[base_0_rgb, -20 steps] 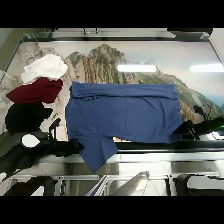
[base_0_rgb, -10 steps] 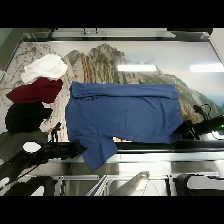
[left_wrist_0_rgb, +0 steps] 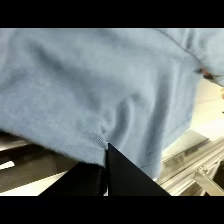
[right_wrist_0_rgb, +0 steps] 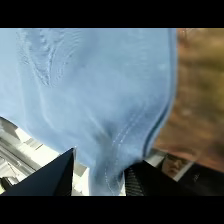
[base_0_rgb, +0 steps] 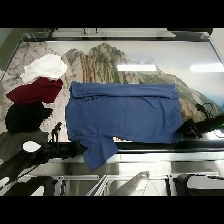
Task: Fold the shirts.
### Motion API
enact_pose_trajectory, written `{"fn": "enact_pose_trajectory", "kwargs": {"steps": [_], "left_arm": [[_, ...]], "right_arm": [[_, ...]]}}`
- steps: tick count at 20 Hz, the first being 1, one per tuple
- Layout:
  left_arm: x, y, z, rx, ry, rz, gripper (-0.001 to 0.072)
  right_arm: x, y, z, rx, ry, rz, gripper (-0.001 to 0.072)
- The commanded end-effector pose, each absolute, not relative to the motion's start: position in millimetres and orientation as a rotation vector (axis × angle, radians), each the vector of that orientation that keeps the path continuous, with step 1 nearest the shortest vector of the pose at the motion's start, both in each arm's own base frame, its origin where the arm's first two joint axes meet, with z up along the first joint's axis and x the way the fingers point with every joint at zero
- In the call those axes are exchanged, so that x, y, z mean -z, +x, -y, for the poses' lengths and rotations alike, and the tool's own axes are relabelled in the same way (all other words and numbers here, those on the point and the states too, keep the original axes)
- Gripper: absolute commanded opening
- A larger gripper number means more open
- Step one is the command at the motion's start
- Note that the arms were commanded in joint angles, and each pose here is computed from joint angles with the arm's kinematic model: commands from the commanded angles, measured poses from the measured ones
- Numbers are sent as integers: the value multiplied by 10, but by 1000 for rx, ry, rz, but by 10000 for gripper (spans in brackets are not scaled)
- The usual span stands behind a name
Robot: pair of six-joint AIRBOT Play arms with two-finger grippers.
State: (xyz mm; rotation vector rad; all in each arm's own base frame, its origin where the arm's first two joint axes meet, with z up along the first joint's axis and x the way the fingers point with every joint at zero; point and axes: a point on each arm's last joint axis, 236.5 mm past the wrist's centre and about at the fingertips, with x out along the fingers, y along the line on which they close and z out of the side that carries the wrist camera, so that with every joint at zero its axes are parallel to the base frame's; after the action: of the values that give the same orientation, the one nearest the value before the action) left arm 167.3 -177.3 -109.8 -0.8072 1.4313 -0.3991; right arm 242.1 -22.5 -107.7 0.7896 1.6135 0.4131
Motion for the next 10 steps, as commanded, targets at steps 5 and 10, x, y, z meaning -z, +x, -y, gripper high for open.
{"fn": "enact_pose_trajectory", "kwargs": {"steps": [5, 10], "left_arm": [[802, 1924, 1862, 480, -785, -1370, 22], [222, 2261, 1940, 610, -767, -1286, 22]], "right_arm": [[798, 2291, -7, -516, 917, -1671, 17], [633, 2469, 159, -484, 868, -1616, 16]]}}
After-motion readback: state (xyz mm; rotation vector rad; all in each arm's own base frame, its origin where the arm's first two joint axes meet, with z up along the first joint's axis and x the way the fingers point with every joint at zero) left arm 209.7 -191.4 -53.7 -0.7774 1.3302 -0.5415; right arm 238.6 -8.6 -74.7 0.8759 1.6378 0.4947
